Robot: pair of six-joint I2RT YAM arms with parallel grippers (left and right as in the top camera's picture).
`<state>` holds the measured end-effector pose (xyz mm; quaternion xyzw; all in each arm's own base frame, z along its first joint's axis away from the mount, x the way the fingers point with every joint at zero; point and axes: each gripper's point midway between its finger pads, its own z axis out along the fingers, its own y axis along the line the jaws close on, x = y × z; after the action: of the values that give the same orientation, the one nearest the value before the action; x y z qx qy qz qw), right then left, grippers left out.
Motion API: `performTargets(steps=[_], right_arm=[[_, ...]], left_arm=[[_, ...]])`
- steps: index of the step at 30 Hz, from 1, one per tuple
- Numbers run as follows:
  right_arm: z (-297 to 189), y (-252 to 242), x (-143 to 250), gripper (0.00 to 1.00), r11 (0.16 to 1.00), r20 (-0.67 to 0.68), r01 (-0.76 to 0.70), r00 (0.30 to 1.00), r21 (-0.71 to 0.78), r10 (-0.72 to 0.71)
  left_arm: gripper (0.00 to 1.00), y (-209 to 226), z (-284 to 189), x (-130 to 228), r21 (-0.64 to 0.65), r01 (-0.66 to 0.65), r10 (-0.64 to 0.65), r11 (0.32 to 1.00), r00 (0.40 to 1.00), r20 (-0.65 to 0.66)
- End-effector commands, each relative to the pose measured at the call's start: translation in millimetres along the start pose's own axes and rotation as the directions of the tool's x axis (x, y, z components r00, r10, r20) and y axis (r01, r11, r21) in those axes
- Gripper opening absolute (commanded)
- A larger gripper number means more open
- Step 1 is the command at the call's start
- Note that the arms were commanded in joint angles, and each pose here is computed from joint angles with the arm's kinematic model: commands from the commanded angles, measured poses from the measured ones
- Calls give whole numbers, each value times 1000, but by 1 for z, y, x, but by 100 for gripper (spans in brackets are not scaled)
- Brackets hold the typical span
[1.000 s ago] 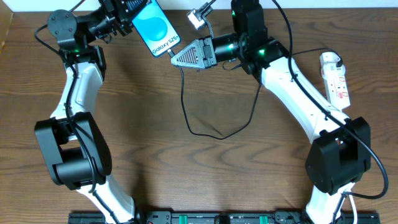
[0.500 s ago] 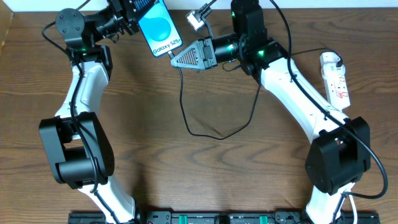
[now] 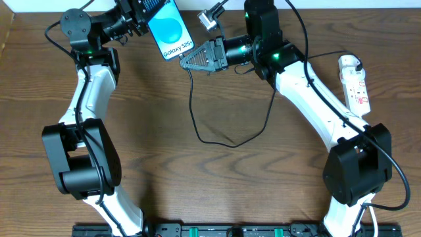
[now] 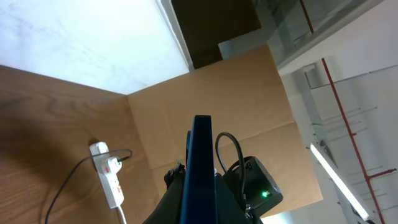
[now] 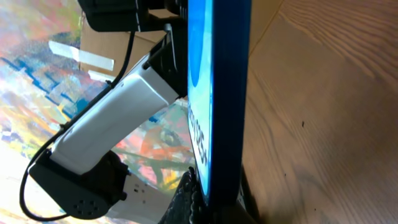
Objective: Plug charger to phone and switch on socket
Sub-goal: 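Open the right gripper and pull it back from the phone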
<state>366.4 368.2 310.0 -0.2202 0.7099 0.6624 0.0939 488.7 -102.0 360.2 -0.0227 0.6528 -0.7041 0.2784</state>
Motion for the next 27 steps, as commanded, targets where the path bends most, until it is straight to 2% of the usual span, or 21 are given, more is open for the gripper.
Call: performTargets(steps=[1,13,18,24,27], right_arm=[[-4,0,-27,1,995,133,32,990,93,-44],[-3,6,-25,2,995,113,70,991,68,-77],[-2,0,-15,19,997,77,42,996,71,-48],[-2,-5,-5,25,997,45,22,999,79,-26],[-3,-4,-5,31,997,39,38,998,72,-41]], left_arm=[[7,-12,10,27,13,-61,62,998,988,-142],[7,-11,10,27,10,-50,51,999,988,-143],[7,-11,9,26,9,-50,51,999,989,-140],[7,-10,3,20,2,-53,53,999,991,-124],[7,-10,-1,18,-2,-54,54,999,992,-117]])
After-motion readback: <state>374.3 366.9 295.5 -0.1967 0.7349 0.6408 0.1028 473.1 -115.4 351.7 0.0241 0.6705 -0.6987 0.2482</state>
